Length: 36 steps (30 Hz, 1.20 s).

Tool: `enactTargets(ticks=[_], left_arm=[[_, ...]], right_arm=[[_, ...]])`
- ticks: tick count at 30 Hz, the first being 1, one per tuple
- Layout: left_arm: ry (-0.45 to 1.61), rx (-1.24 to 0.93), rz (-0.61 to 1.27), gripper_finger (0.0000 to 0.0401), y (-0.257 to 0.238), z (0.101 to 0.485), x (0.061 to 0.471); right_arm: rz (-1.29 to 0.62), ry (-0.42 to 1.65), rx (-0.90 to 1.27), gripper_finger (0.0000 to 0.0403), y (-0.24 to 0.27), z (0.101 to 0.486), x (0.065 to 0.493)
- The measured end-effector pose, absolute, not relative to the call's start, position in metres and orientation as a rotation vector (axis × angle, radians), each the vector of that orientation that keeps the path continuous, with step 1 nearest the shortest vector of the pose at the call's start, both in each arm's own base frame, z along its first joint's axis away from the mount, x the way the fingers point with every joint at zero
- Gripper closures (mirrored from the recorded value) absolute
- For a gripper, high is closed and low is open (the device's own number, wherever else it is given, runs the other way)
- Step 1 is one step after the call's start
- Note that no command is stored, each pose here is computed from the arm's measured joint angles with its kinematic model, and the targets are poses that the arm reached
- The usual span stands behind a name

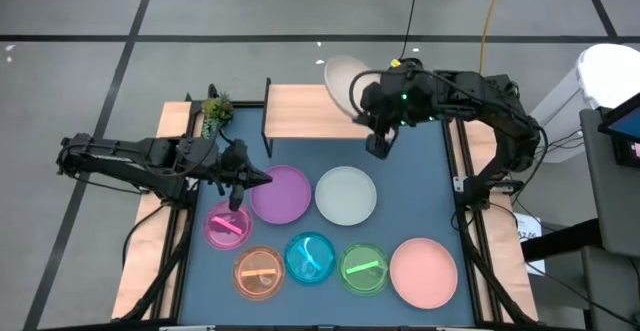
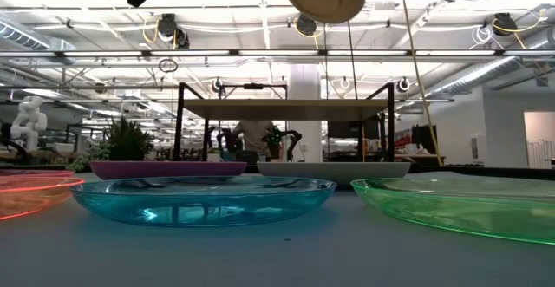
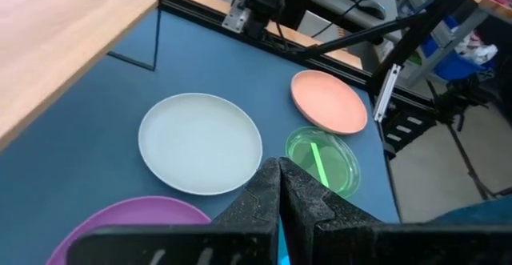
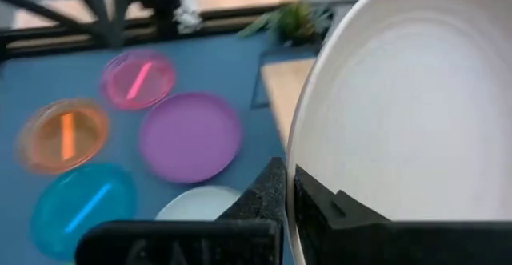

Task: Place and stack plates onto a shelf
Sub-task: Put the white plate on the shelf

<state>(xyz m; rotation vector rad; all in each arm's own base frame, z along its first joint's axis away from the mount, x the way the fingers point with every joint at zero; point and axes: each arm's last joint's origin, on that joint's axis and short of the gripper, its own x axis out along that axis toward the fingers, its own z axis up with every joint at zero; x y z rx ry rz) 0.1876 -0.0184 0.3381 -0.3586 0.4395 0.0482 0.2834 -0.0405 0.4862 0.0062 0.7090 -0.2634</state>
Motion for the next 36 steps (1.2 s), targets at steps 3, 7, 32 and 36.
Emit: enactTargets(ticks=[3, 7, 32, 36], left_arm=[[0.434, -0.351, 0.073, 0.0398, -0.018, 0.338, 0.188], [0.431, -0.342, 0.086, 0.0398, -0.017, 0.338, 0.188], [0.435, -0.374, 0.096, 0.0398, -0.017, 0.338, 0.187], [0.435, -0.366, 0.095, 0.0398, -0.017, 0.338, 0.187]], right_arm=[[-0.297, 0.685, -0.042, 0.0403, -0.048, 0.487, 0.289], [-0.330, 0.669, -0.075, 0.0403, -0.061, 0.482, 0.302], [-0.274, 0.871, -0.170, 0.0403, -0.092, 0.420, 0.354], [-0.245, 0.951, -0.151, 0.0403, -0.095, 0.397, 0.358]])
